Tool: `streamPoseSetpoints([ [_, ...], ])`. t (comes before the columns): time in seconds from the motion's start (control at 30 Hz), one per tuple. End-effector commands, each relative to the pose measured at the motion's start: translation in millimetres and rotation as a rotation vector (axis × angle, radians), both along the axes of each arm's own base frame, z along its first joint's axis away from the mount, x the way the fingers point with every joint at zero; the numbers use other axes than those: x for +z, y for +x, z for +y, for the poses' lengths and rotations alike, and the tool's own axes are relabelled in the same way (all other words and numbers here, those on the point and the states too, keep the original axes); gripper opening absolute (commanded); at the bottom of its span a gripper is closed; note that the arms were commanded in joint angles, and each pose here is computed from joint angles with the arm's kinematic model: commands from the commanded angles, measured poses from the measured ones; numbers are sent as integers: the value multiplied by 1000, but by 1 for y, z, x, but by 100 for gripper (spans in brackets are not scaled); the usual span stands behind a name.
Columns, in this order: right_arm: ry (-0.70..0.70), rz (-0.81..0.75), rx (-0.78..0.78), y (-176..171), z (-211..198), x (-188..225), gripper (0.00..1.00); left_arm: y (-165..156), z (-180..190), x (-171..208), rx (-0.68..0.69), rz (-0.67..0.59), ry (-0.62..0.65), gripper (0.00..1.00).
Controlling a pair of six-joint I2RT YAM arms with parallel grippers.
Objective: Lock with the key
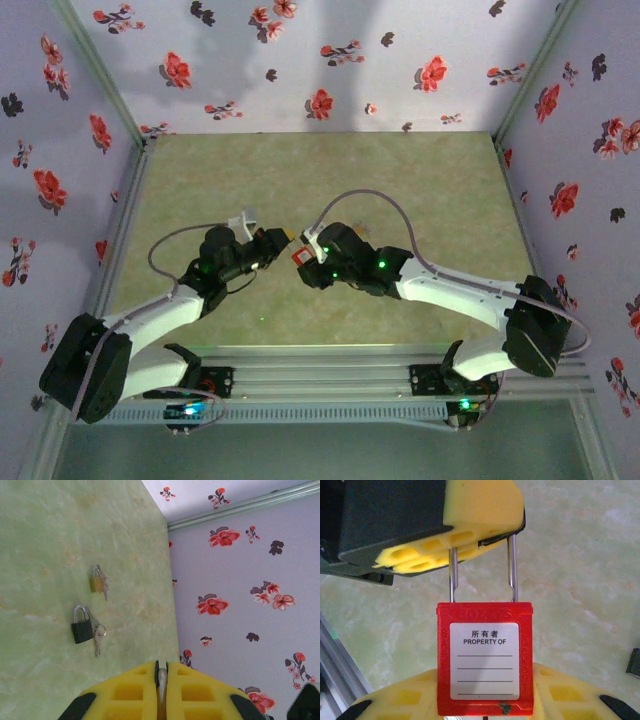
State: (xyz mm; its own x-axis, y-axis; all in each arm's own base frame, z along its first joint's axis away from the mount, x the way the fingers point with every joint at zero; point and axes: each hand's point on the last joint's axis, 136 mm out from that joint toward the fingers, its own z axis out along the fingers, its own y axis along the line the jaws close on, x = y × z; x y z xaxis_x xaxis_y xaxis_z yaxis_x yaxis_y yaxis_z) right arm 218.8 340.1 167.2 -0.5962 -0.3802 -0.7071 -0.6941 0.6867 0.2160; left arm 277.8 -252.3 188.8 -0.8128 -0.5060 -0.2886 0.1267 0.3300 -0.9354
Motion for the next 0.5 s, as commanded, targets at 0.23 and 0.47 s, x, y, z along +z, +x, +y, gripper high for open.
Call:
streamPoseSetpoints([
  [0.23,135,-156,-239,48,-14,48,0,-24,-13,-14,-114,31,65,0],
  [0.47,162,-203,-302,59,-19,60,0,-29,-19,-15,-139,30,71,0],
])
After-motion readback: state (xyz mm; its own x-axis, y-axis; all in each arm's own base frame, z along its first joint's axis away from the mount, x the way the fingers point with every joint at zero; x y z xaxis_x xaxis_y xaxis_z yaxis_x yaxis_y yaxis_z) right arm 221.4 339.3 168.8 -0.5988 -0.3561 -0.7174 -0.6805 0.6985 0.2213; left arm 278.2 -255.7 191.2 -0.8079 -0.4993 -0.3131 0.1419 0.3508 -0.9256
